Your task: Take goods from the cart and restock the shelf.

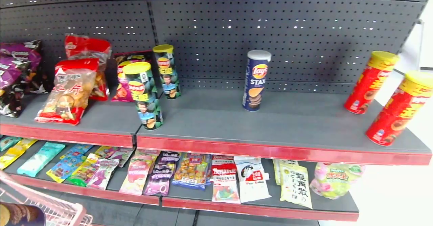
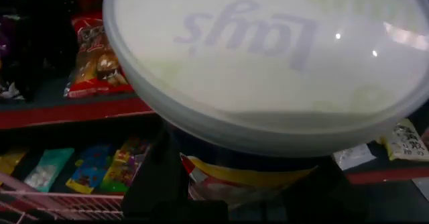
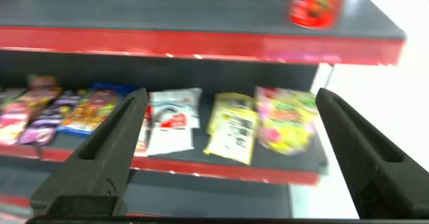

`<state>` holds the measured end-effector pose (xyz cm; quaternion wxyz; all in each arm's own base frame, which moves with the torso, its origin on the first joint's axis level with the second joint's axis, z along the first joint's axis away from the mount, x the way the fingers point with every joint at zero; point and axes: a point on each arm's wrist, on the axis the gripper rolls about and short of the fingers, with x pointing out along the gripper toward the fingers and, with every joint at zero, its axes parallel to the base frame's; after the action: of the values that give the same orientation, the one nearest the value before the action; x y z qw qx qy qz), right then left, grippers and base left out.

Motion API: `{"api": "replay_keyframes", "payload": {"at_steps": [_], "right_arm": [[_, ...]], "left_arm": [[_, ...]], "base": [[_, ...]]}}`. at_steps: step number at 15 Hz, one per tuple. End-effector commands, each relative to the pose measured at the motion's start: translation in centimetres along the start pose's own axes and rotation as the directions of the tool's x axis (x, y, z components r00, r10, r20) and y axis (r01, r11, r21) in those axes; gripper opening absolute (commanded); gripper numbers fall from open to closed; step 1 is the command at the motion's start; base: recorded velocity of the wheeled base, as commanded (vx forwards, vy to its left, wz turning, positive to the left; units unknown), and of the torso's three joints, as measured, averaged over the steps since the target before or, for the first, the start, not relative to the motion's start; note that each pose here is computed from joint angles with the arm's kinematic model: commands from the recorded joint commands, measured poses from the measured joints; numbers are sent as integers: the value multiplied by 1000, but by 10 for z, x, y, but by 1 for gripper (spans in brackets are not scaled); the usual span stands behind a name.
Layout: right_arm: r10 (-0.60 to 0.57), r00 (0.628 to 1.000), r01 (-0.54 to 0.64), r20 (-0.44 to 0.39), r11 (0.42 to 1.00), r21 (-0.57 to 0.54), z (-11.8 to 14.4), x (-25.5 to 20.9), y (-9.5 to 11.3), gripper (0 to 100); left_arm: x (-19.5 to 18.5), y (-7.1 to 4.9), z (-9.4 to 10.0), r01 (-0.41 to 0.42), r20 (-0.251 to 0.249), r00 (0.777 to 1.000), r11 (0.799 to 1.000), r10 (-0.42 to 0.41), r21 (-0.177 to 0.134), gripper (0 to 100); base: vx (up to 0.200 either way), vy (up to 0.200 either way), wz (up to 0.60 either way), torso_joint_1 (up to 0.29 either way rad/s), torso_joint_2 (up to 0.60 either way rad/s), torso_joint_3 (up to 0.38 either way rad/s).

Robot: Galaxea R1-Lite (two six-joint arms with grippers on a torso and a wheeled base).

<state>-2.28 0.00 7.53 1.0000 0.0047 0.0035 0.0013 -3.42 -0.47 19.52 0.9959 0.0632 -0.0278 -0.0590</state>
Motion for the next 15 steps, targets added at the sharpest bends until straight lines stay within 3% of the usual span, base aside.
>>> {"api": "replay_keyframes", "payload": {"at_steps": [1, 7, 12, 14, 15], "right_arm": [[1, 1000, -1, 1, 1000, 0, 0, 0, 0, 100], [1, 1000, -1, -1, 1000, -3, 0, 0, 0, 100], [1, 1000, -1, -1, 1000, -5, 0, 0, 0, 100], [1, 1000, -1, 1, 1000, -5, 0, 0, 0, 100], [2, 1000, -2, -1, 1000, -6, 0, 0, 0, 100]], "left_arm": [[2, 0, 1, 0, -10, 1000, 1000, 0, 10, 0], [1, 0, 1, -3, -3, 1000, 999, 3, 33, 0], [0, 0, 0, -2, -6, 1000, 998, 2, 55, 0], [-4, -1, 1, 8, 22, 1000, 998, -10, 68, 0], [-6, -1, 1, 14, 35, 999, 996, -17, 90, 0]], "base": [[0, 0, -600, 2, -2, -2], [0, 0, 0, 0, 0, 0], [200, 0, 0, -6, 1, 2], [100, 0, 0, 9, 1, 4], [0, 0, 0, 0, 0, 0]]}}
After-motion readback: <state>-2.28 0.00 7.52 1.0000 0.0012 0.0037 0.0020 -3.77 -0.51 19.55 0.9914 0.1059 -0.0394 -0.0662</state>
